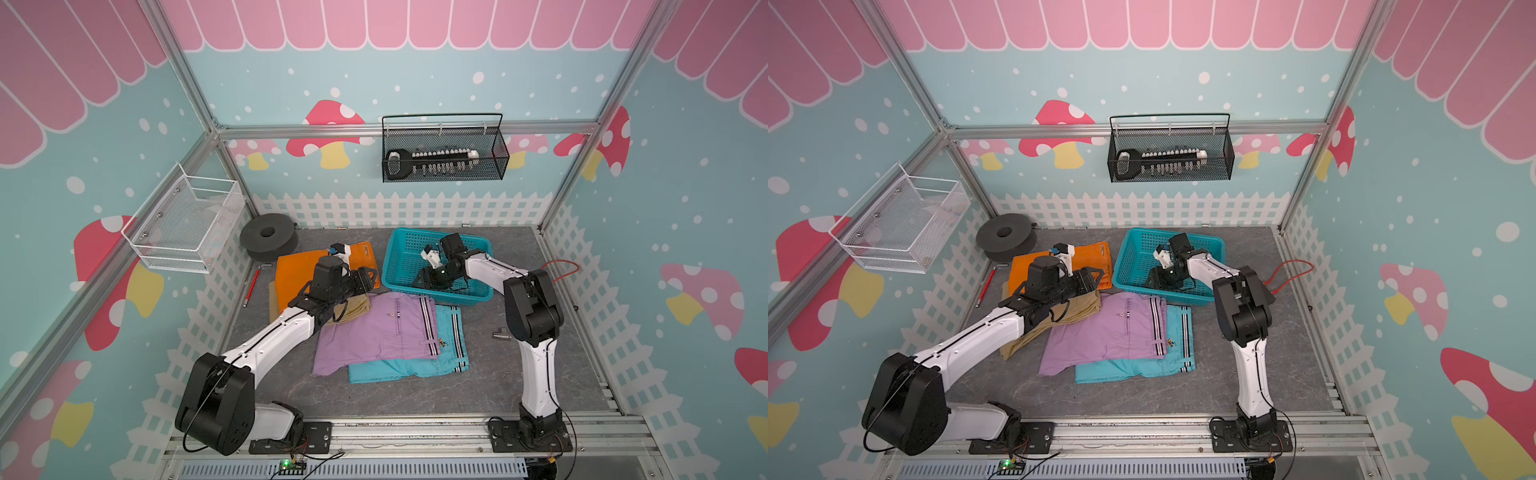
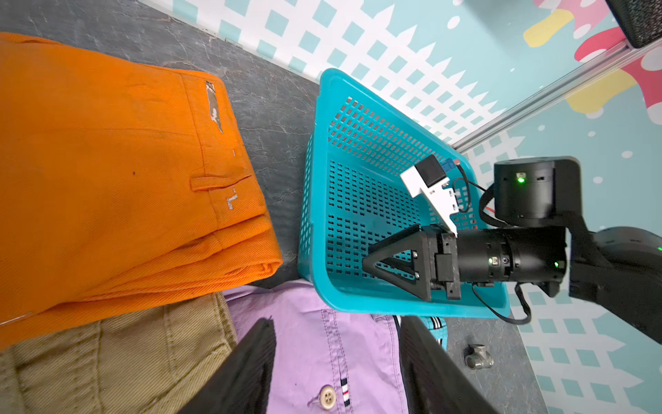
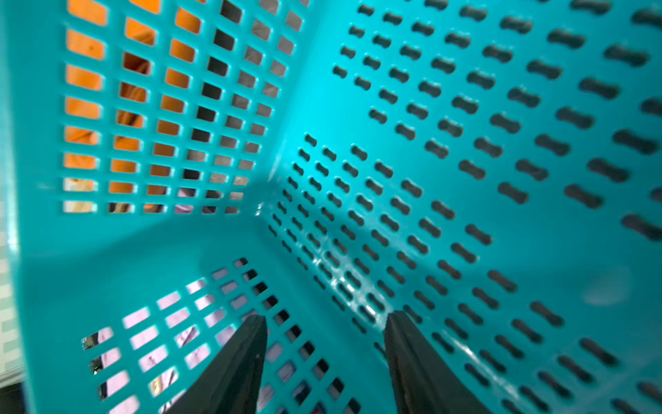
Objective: Put the folded long pants in the basket
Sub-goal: Move the basket to the center of the board.
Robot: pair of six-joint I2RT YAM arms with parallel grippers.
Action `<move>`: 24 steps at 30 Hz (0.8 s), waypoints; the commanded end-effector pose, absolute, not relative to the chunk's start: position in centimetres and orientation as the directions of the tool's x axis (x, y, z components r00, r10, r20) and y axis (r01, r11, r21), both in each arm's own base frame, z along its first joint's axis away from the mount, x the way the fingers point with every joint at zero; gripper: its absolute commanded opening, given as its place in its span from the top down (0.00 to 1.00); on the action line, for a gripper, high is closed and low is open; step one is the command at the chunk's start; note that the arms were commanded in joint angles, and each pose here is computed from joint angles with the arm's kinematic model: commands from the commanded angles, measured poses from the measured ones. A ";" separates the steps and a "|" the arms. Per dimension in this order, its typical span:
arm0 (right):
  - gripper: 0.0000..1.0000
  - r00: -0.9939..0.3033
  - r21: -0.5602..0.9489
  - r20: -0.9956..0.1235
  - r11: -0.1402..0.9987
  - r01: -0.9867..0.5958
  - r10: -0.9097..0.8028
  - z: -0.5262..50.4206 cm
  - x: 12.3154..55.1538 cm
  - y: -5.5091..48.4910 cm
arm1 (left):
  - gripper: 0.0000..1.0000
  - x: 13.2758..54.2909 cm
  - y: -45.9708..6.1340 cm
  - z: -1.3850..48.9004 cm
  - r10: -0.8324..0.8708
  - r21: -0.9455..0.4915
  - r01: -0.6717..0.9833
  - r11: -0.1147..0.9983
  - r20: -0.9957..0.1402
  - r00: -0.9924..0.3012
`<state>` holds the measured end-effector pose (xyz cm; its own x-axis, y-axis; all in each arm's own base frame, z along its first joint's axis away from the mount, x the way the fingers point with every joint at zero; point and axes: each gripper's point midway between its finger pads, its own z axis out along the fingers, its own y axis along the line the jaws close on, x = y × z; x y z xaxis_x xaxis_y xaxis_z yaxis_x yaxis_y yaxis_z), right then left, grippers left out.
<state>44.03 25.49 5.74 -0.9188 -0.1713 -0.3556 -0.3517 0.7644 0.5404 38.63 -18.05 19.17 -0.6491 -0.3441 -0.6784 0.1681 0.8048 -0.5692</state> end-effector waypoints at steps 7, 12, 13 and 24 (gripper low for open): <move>0.28 -0.771 0.414 -0.635 0.822 -0.391 -0.047 16.4 50.5 24.9 | 0.41 41.8 -14.7 17.2 -0.434 -0.569 0.017 0.822 -0.647 -0.627; 0.29 -0.730 0.474 -0.683 0.754 -0.454 -0.010 21.1 50.7 28.2 | 0.45 44.4 -13.8 16.6 -0.456 -0.553 -0.049 0.832 -0.631 -0.628; 0.30 -0.733 0.492 -0.680 0.738 -0.462 -0.006 21.5 50.4 29.2 | 0.45 44.6 -13.7 16.4 -0.463 -0.552 -0.064 0.831 -0.625 -0.629; 0.35 -0.782 0.624 -0.620 0.566 -0.539 -0.060 20.0 45.3 45.1 | 0.46 41.4 -5.1 12.8 -0.636 -0.539 -0.347 0.767 -0.572 -0.518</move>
<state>45.34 42.69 22.69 -0.7341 -0.0521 -0.6770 -0.5859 0.5525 0.5928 42.50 -8.91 13.61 -0.5891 -0.5409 -0.6002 -0.2107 0.8200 -0.5321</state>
